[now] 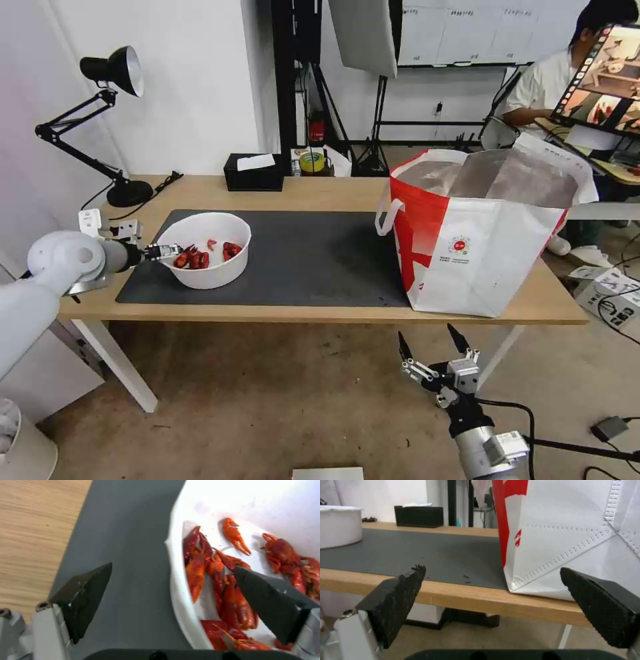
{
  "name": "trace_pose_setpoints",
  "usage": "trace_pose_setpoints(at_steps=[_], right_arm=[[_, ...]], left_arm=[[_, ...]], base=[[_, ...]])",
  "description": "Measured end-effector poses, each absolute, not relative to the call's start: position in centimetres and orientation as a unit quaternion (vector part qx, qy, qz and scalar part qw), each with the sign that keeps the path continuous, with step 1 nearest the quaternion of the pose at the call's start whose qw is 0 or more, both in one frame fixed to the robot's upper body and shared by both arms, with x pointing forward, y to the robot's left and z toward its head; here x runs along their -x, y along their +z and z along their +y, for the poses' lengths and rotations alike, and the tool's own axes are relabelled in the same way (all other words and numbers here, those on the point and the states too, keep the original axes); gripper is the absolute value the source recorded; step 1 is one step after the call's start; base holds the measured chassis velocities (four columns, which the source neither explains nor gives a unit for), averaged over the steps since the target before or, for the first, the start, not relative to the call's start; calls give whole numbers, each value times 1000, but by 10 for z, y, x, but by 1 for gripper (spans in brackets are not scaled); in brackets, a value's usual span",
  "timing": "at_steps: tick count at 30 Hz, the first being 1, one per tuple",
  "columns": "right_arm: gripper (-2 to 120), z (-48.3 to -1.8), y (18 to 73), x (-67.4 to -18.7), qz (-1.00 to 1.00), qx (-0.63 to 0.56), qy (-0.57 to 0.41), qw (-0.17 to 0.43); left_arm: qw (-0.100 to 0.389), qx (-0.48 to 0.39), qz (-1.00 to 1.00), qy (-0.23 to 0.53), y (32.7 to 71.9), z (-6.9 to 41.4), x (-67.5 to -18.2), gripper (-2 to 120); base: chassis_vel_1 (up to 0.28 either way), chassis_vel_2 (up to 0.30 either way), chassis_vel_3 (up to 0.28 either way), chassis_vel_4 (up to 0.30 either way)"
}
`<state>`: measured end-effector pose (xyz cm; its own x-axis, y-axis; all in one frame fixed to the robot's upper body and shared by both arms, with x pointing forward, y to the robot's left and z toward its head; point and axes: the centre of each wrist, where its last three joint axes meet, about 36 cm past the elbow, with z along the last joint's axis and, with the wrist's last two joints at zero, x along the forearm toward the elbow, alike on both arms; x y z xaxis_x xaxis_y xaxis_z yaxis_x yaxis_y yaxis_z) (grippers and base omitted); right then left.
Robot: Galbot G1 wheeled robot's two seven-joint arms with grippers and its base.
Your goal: Pick up the trash from the table and place it into the takeout bag.
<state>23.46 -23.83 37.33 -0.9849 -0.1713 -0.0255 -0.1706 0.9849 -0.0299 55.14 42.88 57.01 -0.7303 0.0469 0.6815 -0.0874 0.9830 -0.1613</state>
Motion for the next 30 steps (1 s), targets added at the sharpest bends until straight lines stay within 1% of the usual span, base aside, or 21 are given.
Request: trace_pose_setpoints(at_steps=[1,2,4,5,7,8,10,11,14,15,17,18,20,21,23,24,26,30], right_arm=[[100,-238,373,-235,996,86,-14,14],[100,-238,373,-235,996,86,-14,14],[100,-238,373,-235,996,86,-14,14],[100,-238,373,-235,996,86,-14,14],[100,-238,373,-235,996,86,-14,14],[100,-238,373,-235,996,86,-14,14],[100,-238,373,-235,996,86,-14,14],[100,-238,373,-235,996,86,-14,14],[100,-238,373,-235,996,86,-14,14],[100,-238,373,-235,996,86,-14,14],[100,-238,373,-235,996,86,-14,14],[100,-238,373,-235,996,86,-14,14],[100,-238,373,-235,996,86,-14,14],[100,-238,373,-235,996,86,-14,14],[100,-238,373,-235,996,86,-14,14],[100,-238,373,-235,996,86,-14,14],[100,-238,373,-235,996,86,-14,14],[100,-238,373,-235,996,86,-14,14]], left_arm=[[369,-13,-925,93,572,427,-553,91],[369,-13,-925,93,572,427,-553,91],[371,-15,-924,94,573,427,-553,78],[371,-15,-924,94,573,427,-553,78],[372,-16,-923,92,573,427,-553,71],[372,-16,-923,92,573,427,-553,71],[374,-16,-923,91,572,427,-552,58],[374,-16,-923,91,572,427,-552,58],[378,-15,-921,90,568,426,-550,43],[378,-15,-921,90,568,426,-550,43],[380,-13,-921,90,566,426,-548,33],[380,-13,-921,90,566,426,-548,33],[380,-11,-920,92,565,425,-548,21],[380,-11,-920,92,565,425,-548,21],[381,-10,-920,94,564,424,-548,10],[381,-10,-920,94,564,424,-548,10],[380,-6,-920,99,565,424,-548,0],[379,-1,-920,105,567,423,-547,0]], base=[[0,0,0,0],[0,0,0,0],[0,0,0,0],[0,0,0,0],[0,0,0,0],[0,0,0,0],[0,0,0,0],[0,0,0,0],[0,0,0,0],[0,0,0,0],[0,0,0,0],[0,0,0,0],[0,0,0,0],[0,0,0,0],[0,0,0,0],[0,0,0,0],[0,0,0,0],[0,0,0,0]])
